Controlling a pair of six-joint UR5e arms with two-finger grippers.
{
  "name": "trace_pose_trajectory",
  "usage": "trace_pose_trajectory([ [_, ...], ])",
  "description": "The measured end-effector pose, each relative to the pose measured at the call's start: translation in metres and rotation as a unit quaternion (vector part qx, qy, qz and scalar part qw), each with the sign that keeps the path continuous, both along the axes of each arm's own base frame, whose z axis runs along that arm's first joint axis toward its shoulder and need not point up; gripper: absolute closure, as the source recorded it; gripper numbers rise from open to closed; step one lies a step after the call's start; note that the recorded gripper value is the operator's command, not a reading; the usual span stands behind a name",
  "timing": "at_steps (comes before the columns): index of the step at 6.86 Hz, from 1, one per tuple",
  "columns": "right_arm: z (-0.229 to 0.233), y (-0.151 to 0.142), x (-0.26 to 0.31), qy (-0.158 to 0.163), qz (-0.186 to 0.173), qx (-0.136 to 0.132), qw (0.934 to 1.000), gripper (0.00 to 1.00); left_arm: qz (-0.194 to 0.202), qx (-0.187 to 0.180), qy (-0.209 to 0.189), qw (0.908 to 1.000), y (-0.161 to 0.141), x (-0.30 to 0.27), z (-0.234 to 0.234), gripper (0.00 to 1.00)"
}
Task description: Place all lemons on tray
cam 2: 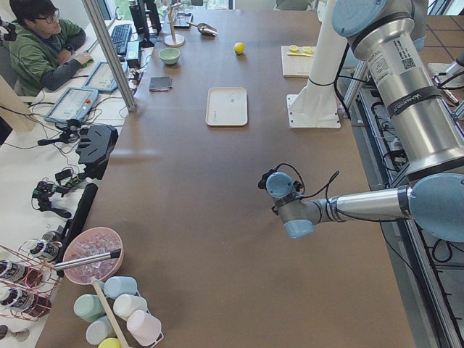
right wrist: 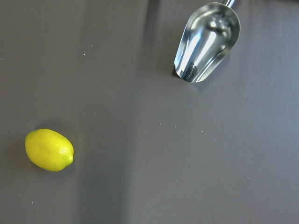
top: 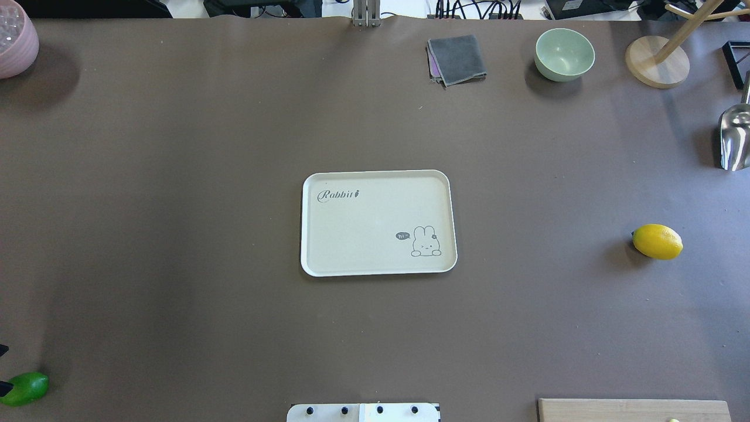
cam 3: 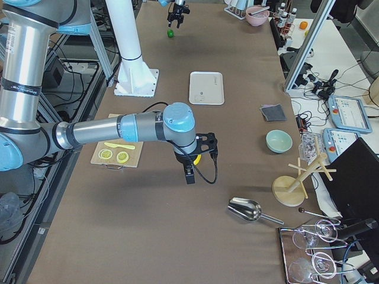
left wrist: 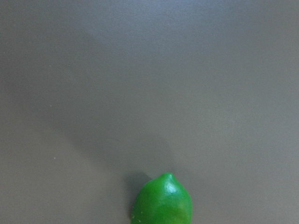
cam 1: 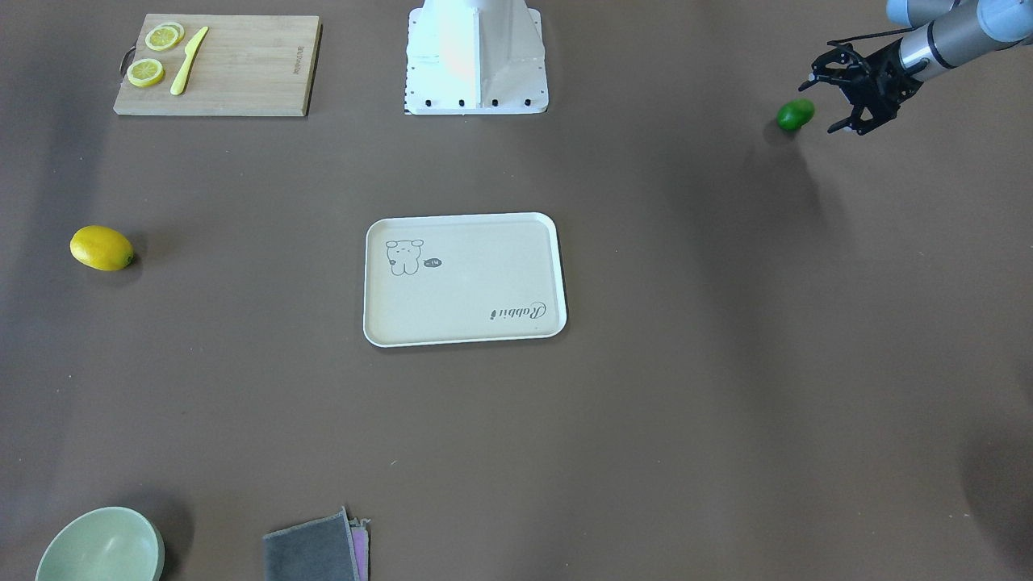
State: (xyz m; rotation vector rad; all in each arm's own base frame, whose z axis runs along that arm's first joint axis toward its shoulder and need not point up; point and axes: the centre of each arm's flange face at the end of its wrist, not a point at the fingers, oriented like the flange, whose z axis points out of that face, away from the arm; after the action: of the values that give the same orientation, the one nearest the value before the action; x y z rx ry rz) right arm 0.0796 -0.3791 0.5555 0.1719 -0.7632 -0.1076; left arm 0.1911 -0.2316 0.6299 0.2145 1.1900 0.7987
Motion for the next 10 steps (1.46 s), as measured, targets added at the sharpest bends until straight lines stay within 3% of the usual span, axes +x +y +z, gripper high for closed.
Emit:
trace_pose_trajectory([
  [4, 0.001, 0.0, 0.0, 0.0, 0.0, -0.001, 1.0, 0.0, 0.019, 0.009, 0.0, 0.9998, 0.006, 0.018, 0.002, 0.03],
  [5, 0.001, 0.0, 0.0, 0.0, 0.0, -0.002, 1.0, 0.0, 0.024, 0.01, -0.002, 0.9997, 0.009, 0.021, 0.004, 0.08],
  [6, 0.002, 0.001, 0.0, 0.0, 0.0, -0.002, 1.0, 0.0, 0.028, 0.012, -0.003, 0.9995, 0.012, 0.024, 0.007, 0.26],
  [7, 0.002, 0.001, 0.0, 0.0, 0.0, -0.002, 1.0, 0.0, 0.029, 0.016, -0.002, 0.9994, 0.014, 0.025, 0.01, 0.55],
  [8, 0.002, 0.001, 0.0, 0.0, 0.0, -0.002, 1.0, 0.0, 0.03, 0.02, 0.001, 0.9994, 0.016, 0.025, 0.011, 0.74],
  [9, 0.002, 0.001, 0.0, 0.0, -0.001, -0.002, 1.0, 0.0, 0.03, 0.023, 0.005, 0.9993, 0.017, 0.024, 0.011, 0.76],
  [10, 0.002, 0.001, 0.0, 0.0, -0.001, -0.002, 1.0, 0.0, 0.03, 0.026, 0.009, 0.9992, 0.018, 0.023, 0.011, 0.9],
])
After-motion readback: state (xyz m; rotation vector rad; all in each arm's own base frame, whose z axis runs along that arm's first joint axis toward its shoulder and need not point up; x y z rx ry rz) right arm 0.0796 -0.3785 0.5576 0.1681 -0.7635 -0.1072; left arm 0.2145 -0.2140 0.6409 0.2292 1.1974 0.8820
